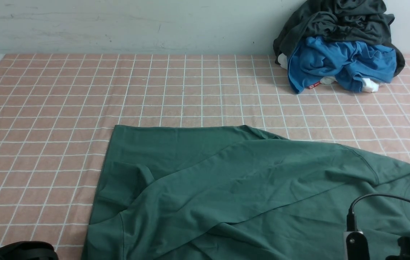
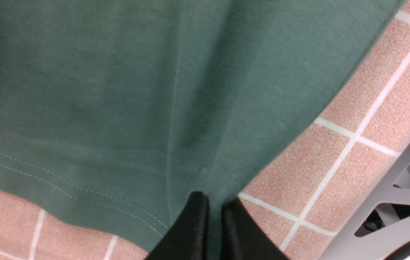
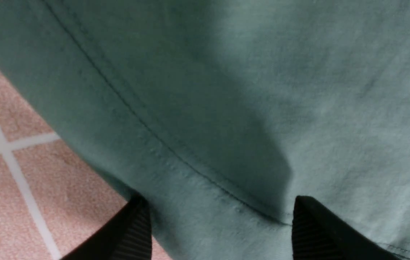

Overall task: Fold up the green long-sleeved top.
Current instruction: Use both arms simultaneously to clamp the lower edge of the clothing fabric, then use both arms to drag the lower edge of the fabric forward and fold it over the upper edge

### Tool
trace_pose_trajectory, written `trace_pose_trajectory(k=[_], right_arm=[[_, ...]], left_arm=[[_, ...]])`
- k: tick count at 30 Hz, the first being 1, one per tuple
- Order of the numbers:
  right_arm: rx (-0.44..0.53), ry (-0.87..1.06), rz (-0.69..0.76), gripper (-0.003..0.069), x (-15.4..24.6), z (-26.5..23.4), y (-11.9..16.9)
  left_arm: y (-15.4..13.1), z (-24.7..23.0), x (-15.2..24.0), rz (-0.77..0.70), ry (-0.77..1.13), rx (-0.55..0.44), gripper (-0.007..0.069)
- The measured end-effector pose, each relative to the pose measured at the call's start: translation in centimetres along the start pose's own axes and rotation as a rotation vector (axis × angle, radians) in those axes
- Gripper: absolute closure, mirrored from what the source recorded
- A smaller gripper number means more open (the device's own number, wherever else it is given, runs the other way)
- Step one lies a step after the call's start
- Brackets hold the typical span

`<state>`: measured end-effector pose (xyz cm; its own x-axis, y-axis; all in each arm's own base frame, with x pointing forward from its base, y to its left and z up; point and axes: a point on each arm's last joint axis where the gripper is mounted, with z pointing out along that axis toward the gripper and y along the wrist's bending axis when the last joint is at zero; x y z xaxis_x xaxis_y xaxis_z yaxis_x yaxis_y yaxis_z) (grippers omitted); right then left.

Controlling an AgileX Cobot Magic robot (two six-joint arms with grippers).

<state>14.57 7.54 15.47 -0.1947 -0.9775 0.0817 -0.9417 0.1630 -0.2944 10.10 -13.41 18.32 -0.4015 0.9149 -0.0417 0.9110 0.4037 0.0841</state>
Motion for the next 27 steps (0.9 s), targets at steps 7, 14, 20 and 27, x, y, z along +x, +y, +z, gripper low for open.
trace_pose_trajectory(k=[7, 14, 20, 27], right_arm=[[0.035, -0.014, -0.033, 0.0369, -0.1, 0.0, -0.3], [0.039, -0.021, -0.035, 0.0608, -0.2, 0.0, -0.4], [0.054, 0.000, -0.009, 0.0652, -0.7, -1.2, -1.7], [0.059, -0.028, 0.130, 0.0652, -1.1, -5.0, -7.1]], left_arm=[[0.0, 0.0, -0.1, 0.002, -0.011, -0.004, 0.0616], [0.7, 0.0, -0.1, -0.022, -0.022, -0.017, 0.0616], [3.0, -0.1, 0.3, -0.153, -0.027, -0.031, 0.0615], [7.3, -3.5, -1.0, -0.244, -0.123, -0.094, 0.0608]])
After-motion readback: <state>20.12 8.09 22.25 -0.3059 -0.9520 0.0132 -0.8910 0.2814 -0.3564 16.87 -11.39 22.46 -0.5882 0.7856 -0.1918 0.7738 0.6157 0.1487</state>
